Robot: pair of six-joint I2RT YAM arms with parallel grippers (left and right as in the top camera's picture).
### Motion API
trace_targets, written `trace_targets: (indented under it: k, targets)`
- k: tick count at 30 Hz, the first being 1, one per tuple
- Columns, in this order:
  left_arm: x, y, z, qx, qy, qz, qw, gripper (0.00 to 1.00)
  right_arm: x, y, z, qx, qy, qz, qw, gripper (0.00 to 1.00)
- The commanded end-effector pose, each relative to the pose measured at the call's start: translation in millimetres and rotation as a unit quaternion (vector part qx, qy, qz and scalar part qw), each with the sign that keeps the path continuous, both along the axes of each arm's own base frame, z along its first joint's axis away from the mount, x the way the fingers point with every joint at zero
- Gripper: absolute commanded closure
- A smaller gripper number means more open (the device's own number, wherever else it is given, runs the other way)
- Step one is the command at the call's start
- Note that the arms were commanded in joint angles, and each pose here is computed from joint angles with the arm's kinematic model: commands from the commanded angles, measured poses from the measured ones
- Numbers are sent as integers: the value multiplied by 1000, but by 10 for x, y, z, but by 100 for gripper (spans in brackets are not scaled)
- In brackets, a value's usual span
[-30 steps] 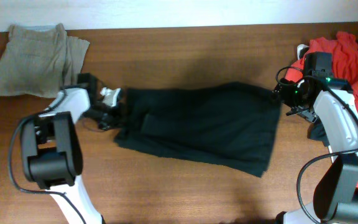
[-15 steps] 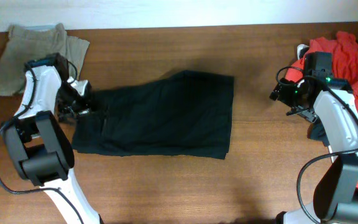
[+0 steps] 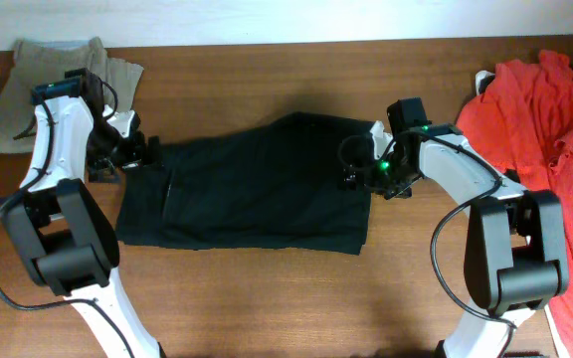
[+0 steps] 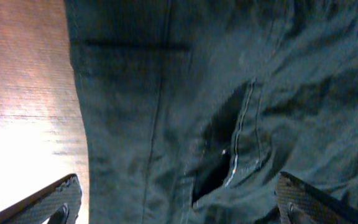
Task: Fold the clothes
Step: 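Grasp the left end of the trousers with the left gripper and straighten, then lift the left end and fold it rightward over the trousers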
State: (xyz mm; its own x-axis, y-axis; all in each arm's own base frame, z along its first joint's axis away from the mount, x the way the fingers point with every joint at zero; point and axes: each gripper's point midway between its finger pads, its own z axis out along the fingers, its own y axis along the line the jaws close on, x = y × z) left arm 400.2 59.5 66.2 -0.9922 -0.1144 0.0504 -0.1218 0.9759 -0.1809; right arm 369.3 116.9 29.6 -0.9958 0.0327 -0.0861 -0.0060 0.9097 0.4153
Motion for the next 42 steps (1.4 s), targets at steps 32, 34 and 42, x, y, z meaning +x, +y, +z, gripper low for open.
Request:
trace_targets:
  k: [32,34,42]
  targets:
    - [10,196,1156,10,-35,71,997,100,115,-605,-39,-28,-1,-66,997,1]
    - [5,-46,1540,37,-83,63,994,100,114,-605,-40,-28,-1,-66,997,1]
    - [-95,-1125,2036,170,-171,-17,970,100,115,-605,-40,-28,-1,-66,997,1]
